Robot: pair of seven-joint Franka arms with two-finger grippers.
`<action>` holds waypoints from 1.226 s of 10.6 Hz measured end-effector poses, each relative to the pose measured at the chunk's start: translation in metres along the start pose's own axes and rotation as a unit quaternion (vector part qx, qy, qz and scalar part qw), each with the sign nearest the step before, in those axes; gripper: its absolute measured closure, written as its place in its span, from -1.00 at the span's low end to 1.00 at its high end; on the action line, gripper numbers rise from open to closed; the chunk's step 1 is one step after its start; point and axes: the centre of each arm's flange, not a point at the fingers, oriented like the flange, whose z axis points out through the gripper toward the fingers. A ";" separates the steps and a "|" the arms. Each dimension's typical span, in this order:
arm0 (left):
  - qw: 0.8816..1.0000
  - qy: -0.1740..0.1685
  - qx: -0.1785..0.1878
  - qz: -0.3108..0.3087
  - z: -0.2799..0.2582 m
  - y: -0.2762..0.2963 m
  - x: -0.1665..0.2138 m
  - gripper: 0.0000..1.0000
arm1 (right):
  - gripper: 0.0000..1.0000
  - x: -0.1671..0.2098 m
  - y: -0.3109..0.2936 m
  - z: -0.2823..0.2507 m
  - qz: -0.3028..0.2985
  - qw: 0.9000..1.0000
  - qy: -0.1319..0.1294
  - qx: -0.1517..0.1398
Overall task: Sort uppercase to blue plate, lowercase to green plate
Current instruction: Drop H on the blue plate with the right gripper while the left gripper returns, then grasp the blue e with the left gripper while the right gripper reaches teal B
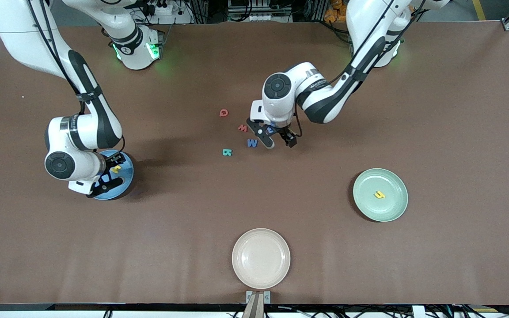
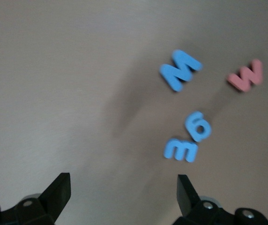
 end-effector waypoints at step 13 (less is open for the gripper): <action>0.997 0.024 -0.008 0.077 0.070 0.047 -0.012 -1.00 | -0.37 0.055 -0.304 -0.059 0.253 0.960 0.107 0.054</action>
